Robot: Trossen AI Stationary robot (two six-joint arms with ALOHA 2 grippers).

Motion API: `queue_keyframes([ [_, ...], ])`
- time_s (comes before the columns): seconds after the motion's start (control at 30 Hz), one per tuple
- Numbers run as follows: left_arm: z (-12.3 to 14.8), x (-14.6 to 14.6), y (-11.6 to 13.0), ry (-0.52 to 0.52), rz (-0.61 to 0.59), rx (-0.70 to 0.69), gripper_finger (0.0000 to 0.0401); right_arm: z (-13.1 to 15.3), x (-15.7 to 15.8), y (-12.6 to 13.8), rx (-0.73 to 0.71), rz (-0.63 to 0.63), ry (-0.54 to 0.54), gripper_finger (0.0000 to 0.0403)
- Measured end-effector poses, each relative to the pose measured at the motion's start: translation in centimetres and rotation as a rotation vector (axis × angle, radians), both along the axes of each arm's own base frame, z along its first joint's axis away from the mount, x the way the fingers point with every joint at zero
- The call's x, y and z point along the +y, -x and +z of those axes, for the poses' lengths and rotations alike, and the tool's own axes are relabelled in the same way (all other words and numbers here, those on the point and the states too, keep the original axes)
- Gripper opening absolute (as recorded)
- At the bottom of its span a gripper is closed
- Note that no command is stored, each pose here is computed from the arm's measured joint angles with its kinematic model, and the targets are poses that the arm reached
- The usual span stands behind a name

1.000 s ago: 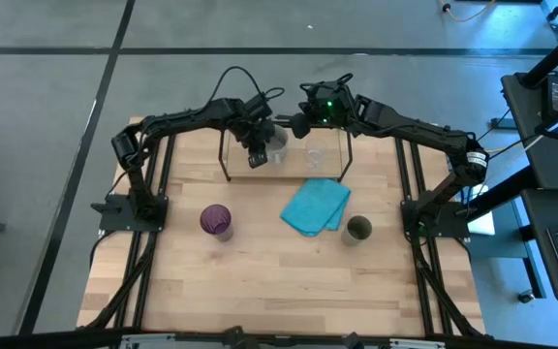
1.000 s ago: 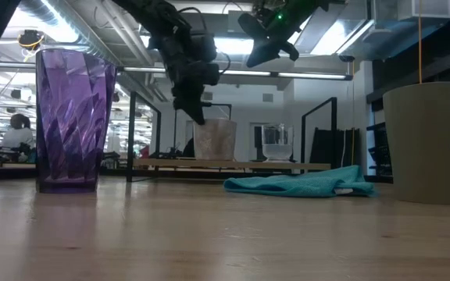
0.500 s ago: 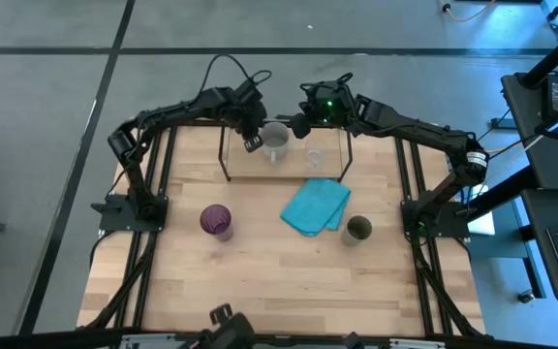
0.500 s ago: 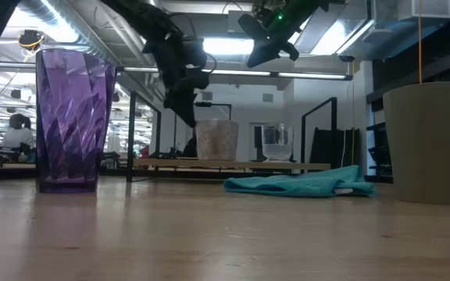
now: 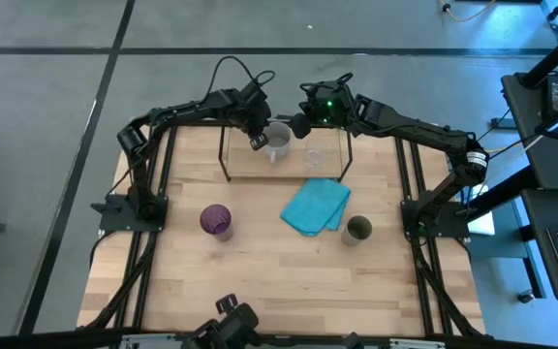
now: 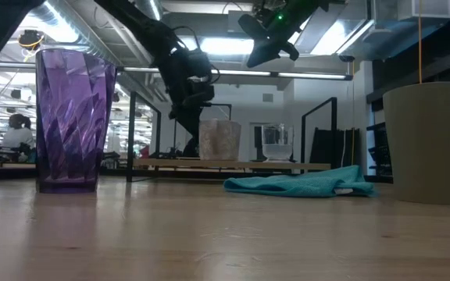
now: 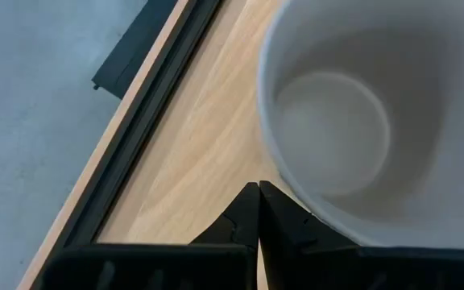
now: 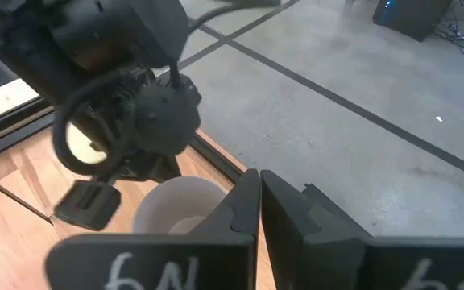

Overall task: Stack small to large cups/mugs on shelf
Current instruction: Put the gray mug on the shelf

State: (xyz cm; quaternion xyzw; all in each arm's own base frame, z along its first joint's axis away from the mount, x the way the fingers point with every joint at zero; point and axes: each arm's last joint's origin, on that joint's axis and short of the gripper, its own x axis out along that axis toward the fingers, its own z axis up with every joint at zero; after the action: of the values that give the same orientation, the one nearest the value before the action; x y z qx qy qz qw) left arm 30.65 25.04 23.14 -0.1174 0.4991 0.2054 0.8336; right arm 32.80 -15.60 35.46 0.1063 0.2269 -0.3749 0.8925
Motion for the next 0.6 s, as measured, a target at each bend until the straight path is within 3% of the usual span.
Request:
queue_keyframes([
  [0.3,-0.2,1.2,0.6,-0.012,0.034,-0.008,0.0,-0.1,0.0,0.1,-0.002,-0.01,-0.018,0.0017],
  [0.6,0.3,1.8,0.3,-0.011,0.001,-0.124,0.0,-0.1,0.0,0.1,-0.002,-0.01,-0.017,0.0017],
])
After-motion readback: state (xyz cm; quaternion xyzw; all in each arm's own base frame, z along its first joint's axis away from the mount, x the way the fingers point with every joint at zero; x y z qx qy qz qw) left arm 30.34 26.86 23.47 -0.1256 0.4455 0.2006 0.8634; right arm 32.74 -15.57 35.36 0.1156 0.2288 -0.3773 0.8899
